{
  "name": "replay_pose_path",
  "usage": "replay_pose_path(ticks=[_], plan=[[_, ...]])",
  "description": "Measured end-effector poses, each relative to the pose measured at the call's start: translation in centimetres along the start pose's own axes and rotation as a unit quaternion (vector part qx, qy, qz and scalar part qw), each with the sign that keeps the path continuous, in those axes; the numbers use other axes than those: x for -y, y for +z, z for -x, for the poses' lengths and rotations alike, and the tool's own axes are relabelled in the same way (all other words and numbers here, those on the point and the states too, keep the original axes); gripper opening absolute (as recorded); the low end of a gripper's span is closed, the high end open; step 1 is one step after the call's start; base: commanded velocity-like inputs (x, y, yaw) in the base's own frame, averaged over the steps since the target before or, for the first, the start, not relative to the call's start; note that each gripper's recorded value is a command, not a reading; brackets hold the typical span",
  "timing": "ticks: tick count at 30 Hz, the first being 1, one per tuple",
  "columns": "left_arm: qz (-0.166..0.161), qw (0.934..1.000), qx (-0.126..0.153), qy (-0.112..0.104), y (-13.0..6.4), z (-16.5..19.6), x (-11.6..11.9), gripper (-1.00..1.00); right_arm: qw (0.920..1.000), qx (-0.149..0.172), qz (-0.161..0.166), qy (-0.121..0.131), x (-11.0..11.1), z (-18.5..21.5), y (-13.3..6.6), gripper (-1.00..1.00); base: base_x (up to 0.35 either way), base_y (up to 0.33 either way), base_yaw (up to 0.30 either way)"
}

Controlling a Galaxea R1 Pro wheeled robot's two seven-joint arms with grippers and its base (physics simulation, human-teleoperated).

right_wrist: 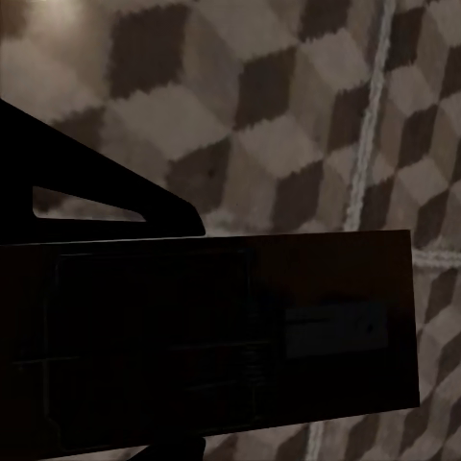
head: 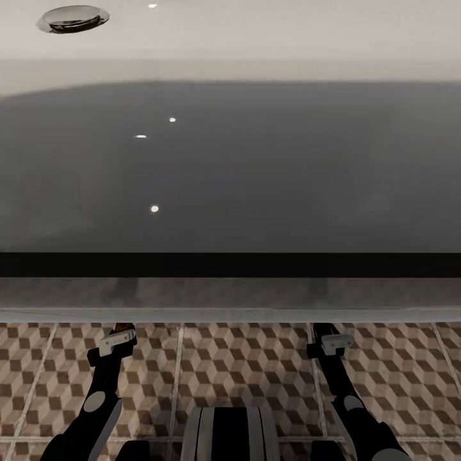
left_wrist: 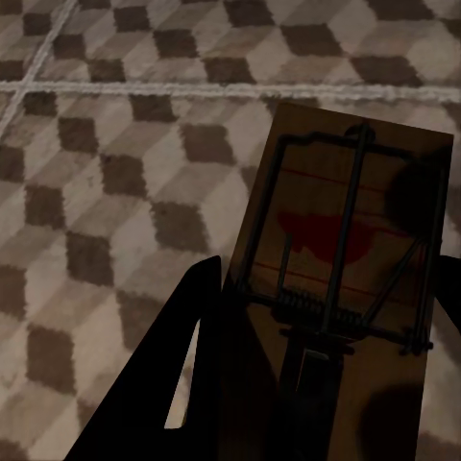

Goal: Take the four mousetraps from the cabinet in the bathroom and place them on the bathroom floor. Make sure all four end up on the same floor surface, and ensure that at least two of them are either under or directly next to the same bathroom sink.

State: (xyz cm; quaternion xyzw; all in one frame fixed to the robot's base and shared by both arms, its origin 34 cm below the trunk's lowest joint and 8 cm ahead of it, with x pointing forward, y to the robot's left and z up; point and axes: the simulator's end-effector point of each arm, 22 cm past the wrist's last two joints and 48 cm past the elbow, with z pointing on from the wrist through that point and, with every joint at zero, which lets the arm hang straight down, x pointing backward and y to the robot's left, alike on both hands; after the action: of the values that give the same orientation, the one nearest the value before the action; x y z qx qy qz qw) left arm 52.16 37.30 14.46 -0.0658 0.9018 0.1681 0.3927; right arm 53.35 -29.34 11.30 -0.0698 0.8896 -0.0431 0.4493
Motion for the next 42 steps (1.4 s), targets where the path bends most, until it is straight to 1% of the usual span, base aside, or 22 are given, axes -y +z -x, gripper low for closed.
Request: replay_pose_path(ticks=[10,13,15,17,21,24,25,27,30,32,36,42], plan=[[0.000,1.0000,0.000,0.000,0.0,0.0,0.0,-1.00,1.0000,0.000,-0.002,0.001,0.1,0.0,0.0,-1.00,0.000,0.000,0.000],[0.000,1.0000,0.000,0.000,0.0,0.0,0.0,-1.00,0.9997,-0.002,-0.019,0.013,1.4,-0.2,-0.1,-1.00,0.000,0.000,0.000],[0.001,1.0000,0.000,0.000,0.0,0.0,0.0,-1.00,0.9985,-0.004,-0.044,0.033,3.0,-0.4,-0.2,-1.00,0.000,0.000,0.000],[0.003,1.0000,-0.003,0.001,0.0,-0.3,-0.1,-1.00,0.9972,-0.005,-0.058,0.047,3.8,-0.5,-0.3,-1.00,0.000,0.000,0.000],[0.014,0.9999,-0.007,0.003,-0.1,-0.7,-0.7,-1.00,0.9964,-0.005,-0.065,0.054,4.3,-0.6,-0.3,-1.00,0.000,0.000,0.000],[0.022,0.9997,-0.007,0.003,-0.1,-0.7,-1.0,-1.00,0.9963,-0.006,-0.065,0.055,4.3,-0.6,-0.3,-1.00,0.000,0.000,0.000],[0.026,0.9996,-0.007,0.003,-0.2,-0.8,-1.2,-1.00,0.9965,-0.007,-0.063,0.054,4.2,-0.6,-0.3,-1.00,0.000,0.000,0.000],[0.031,0.9995,-0.007,0.003,-0.2,-0.8,-1.4,-1.00,0.9974,-0.007,-0.048,0.054,3.6,-0.6,-0.2,-1.00,0.000,0.000,0.000],[0.036,0.9993,-0.007,0.004,-0.2,-0.8,-1.7,-1.00,0.9985,-0.006,-0.003,0.055,1.6,-0.5,-0.1,-1.00,0.000,0.000,0.000],[0.039,0.9992,-0.007,0.004,-0.2,-0.8,-1.8,-1.00,0.9982,-0.005,0.017,0.057,0.8,-0.4,-0.2,-1.00,0.000,0.000,0.000],[0.043,0.9990,-0.008,0.003,-0.3,-0.8,-1.8,-1.00,0.9980,-0.004,0.027,0.057,0.4,-0.3,-0.2,-1.00,0.000,0.000,0.000],[0.045,0.9989,-0.007,0.006,-0.3,-0.8,-1.7,-1.00,0.9980,0.005,0.029,0.055,0.4,0.5,0.1,-1.00,0.000,0.000,0.000]])
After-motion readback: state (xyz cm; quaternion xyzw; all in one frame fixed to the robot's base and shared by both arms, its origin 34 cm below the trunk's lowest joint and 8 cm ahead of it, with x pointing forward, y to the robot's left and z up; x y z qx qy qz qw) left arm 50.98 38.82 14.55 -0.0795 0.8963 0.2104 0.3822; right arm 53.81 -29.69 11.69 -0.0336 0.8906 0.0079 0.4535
